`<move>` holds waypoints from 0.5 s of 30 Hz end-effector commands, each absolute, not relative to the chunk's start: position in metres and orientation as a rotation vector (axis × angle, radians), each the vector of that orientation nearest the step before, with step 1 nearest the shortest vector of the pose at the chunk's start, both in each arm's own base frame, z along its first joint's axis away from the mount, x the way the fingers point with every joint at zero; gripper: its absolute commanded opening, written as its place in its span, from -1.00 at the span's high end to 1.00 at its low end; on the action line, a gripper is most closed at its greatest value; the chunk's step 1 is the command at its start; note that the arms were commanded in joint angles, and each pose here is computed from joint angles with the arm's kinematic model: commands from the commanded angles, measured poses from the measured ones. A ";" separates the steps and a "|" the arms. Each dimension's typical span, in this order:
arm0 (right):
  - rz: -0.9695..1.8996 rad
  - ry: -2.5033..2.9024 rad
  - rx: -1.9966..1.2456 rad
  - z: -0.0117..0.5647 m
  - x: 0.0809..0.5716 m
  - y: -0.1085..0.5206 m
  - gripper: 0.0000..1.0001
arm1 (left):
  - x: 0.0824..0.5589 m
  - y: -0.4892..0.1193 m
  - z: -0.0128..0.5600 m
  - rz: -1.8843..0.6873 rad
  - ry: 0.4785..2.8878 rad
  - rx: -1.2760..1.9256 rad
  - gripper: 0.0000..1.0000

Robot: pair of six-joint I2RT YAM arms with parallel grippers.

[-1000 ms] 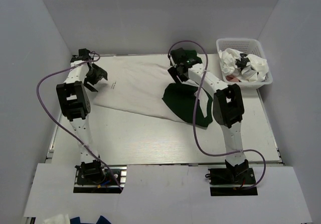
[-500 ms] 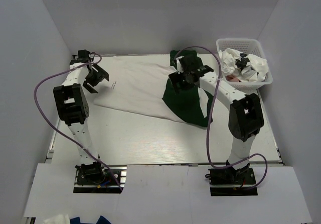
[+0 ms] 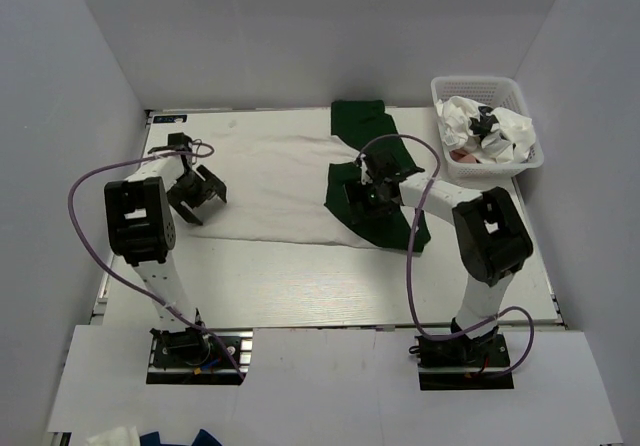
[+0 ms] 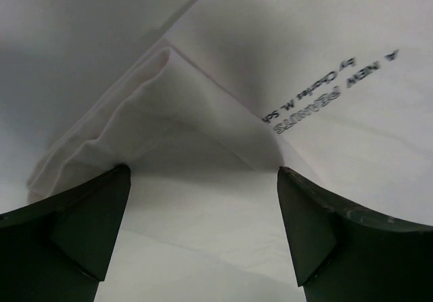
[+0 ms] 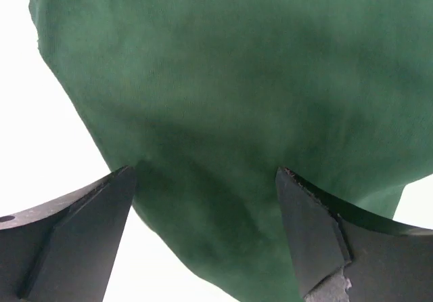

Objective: Fold and stack the t-shirts

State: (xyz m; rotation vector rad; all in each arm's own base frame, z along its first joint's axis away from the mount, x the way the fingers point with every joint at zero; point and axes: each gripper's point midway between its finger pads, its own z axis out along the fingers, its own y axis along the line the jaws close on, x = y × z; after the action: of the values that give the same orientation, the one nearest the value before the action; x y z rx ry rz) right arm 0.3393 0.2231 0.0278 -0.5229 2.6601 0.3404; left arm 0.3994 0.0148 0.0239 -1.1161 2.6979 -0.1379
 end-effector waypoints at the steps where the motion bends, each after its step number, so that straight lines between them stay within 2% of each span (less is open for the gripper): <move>1: 0.414 2.689 -0.480 0.030 0.307 0.217 -0.80 | 0.334 0.015 0.016 -0.013 2.823 -1.186 -1.00; 5: 0.420 2.751 -0.453 0.025 0.256 0.197 -0.80 | 0.280 0.006 0.017 0.000 2.874 -1.227 -1.00; 9: 0.407 2.699 -0.515 0.055 0.230 0.192 -0.80 | 0.266 0.004 0.043 -0.029 2.810 -1.217 -1.00; 11: 0.303 2.652 -0.525 0.065 0.242 0.183 -0.80 | 0.275 0.006 0.061 -0.052 2.762 -1.197 -1.00; 12: 0.293 2.578 -0.508 0.089 0.263 0.190 -0.80 | 0.284 0.008 0.068 -0.049 2.733 -1.186 -1.00; 15: 0.203 2.457 -0.425 0.122 0.316 0.198 -0.80 | 0.339 0.022 0.103 -0.106 2.613 -1.136 -1.00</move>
State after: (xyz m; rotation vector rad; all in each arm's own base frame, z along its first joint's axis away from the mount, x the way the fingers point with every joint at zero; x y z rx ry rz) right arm 0.2600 0.1919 0.0790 -0.5088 2.6228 0.2973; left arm 0.2845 0.0079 0.0634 -1.2048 2.7878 -0.0498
